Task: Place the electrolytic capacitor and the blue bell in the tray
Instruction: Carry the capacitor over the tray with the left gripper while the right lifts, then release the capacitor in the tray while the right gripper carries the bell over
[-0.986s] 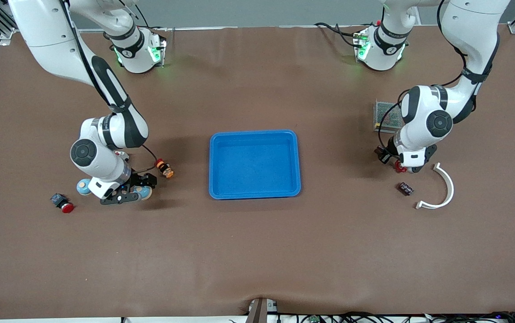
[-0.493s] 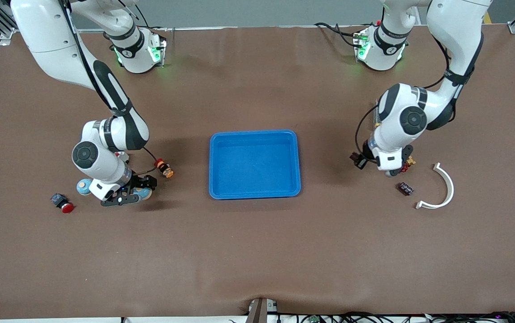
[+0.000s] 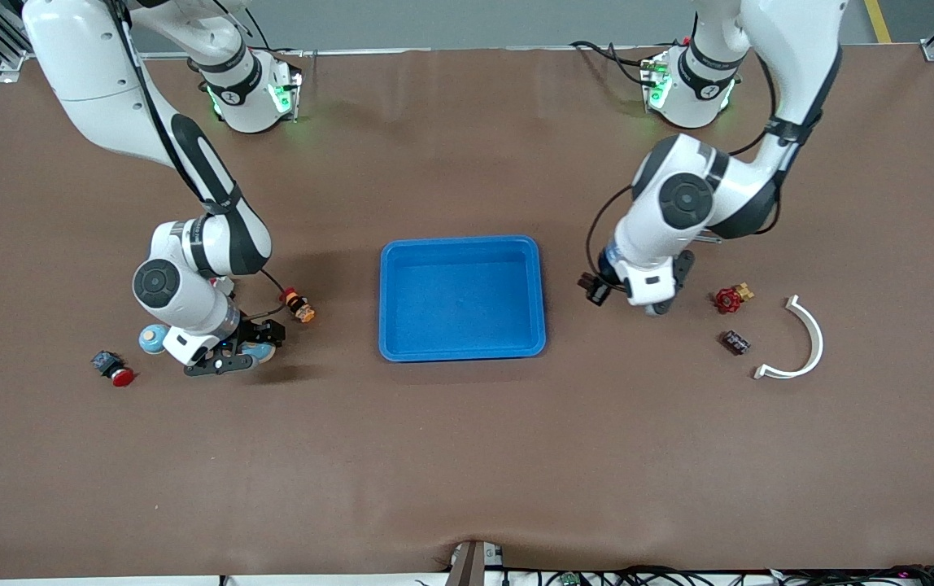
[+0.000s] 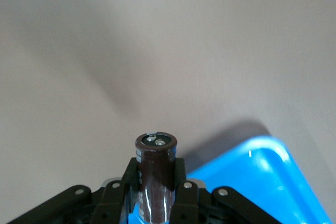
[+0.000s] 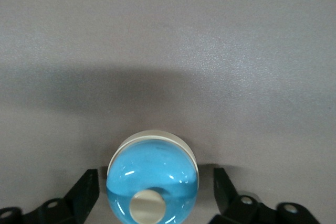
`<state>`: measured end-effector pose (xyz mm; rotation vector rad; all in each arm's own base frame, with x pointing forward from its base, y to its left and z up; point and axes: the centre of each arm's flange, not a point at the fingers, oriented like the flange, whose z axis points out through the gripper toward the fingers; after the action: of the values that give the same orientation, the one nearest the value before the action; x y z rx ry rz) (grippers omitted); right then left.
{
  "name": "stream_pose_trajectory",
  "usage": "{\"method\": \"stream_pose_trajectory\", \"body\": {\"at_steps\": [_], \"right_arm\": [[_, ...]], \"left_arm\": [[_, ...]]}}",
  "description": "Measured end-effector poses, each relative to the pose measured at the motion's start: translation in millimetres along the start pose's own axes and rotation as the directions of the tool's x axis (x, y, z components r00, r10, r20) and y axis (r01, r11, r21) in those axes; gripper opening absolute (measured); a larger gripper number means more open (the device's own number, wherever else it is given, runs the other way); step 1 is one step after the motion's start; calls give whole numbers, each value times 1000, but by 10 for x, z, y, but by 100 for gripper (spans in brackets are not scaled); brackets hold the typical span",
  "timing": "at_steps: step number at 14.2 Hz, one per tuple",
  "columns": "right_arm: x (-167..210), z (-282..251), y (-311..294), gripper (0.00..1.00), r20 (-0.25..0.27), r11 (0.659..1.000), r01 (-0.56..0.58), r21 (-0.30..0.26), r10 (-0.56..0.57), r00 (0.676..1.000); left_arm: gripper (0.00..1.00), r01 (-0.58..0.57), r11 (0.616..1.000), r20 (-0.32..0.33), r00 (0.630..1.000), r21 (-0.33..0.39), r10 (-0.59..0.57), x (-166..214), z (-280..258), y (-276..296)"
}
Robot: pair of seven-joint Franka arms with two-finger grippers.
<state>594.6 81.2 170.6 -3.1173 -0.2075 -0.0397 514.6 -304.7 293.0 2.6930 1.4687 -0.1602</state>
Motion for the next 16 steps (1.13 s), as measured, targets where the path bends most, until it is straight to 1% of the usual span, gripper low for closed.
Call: {"method": "stream_pose_trajectory", "body": {"at_steps": [1,2,3,4,7,10,11,13,16], "right_arm": [[1,-1,0,95,0,1000,0,0,0,1000],[4,-4,0,88,-1,1000,0,0,0,1000],[7,-6,0,75,-2,1000,0,0,0,1000],[16,-15,-3,66,-4,1000,1,0,-1,1000],[19,-13,-5,65,-4,1000,1,0,-1,1000],[49,-44,-27,65,-1,1000,4,2,-4,1000],[75,-82,-43,65,14,1000,6,4,-7,1000],[167,-275,-107,65,65,1000,9,10,-10,998],[262,-795,-419,65,135,999,-45,8,43,990]], "left_arm": [[30,-1,1000,7,1000,4,1,-138,54,43],[30,-5,1000,12,1000,6,4,-229,91,83],[30,-9,1000,17,1000,4,9,-277,110,124],[30,-11,1000,22,1000,0,11,-300,119,173],[30,-1,1000,40,999,-6,1,-400,192,325],[30,16,1000,38,999,13,-16,-655,382,396],[30,33,999,32,999,18,-34,-732,436,410],[30,67,997,26,997,25,-68,-919,523,436],[30,105,993,14,994,52,-106,-1169,746,418]]}}
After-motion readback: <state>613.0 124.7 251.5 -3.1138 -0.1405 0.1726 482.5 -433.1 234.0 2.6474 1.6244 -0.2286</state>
